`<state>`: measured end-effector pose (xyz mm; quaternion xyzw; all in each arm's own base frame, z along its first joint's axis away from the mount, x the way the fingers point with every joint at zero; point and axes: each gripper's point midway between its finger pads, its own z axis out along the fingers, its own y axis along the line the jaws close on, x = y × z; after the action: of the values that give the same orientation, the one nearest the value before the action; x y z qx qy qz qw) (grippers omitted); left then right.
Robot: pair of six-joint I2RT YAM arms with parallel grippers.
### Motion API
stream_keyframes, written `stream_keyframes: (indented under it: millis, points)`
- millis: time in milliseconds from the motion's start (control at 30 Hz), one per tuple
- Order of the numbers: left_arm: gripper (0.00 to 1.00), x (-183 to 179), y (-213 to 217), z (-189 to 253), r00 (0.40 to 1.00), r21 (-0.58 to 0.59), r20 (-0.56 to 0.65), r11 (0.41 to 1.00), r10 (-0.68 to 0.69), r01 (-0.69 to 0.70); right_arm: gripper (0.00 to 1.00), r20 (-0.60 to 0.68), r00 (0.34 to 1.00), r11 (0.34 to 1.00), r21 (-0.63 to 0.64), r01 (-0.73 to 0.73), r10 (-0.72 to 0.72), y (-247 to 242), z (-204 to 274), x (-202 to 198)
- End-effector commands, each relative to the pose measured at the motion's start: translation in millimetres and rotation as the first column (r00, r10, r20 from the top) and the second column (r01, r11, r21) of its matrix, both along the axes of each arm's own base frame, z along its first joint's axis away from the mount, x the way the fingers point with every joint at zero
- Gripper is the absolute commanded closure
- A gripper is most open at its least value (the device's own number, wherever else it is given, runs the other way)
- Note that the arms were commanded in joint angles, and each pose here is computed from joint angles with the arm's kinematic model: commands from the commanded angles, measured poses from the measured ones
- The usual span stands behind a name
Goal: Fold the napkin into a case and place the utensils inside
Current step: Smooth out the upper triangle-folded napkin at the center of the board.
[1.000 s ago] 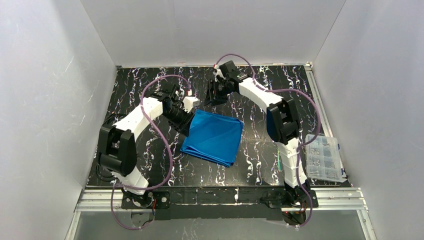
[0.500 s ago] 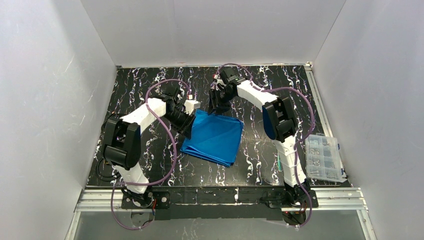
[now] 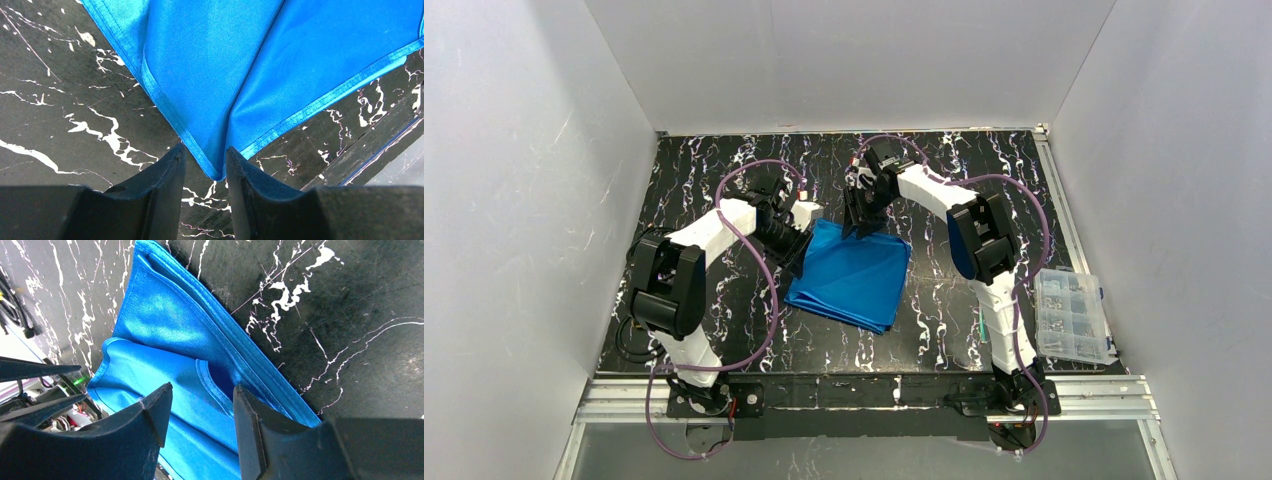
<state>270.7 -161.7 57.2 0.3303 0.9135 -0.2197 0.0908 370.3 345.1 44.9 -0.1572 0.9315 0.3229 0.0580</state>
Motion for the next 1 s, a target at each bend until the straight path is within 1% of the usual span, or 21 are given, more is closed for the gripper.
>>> stream_keyframes:
  millis: [0,233,367,800,967]
  points:
    - [0.67,-3.1,4.6,3.3,1.000,0.009,0.012,1.000,0.004,-0.004,0.44,0.024,0.999,0.998,0.030,-0.049,0.049,4.9,11.4,2.3]
    - [0.67,0.1,4.9,1.8,1.000,0.015,0.017,1.000,0.009,-0.009,0.45,-0.042,0.997,0.996,0.062,-0.070,0.072,12.8,-1.2,-4.8]
    - [0.68,0.1,6.4,0.3,1.000,0.022,0.023,1.000,0.005,-0.005,0.46,-0.051,0.995,0.993,0.085,-0.079,0.084,17.7,-1.8,-9.3]
    - [0.69,-1.0,9.0,-5.2,1.000,0.035,0.021,0.999,0.002,-0.003,0.46,-0.056,0.990,0.974,0.194,-0.115,0.128,30.1,17.2,-19.1]
    - [0.69,0.6,8.2,-4.6,1.000,0.032,0.022,0.999,0.006,-0.007,0.46,-0.029,0.989,0.962,0.237,-0.135,0.146,32.0,30.8,-24.5]
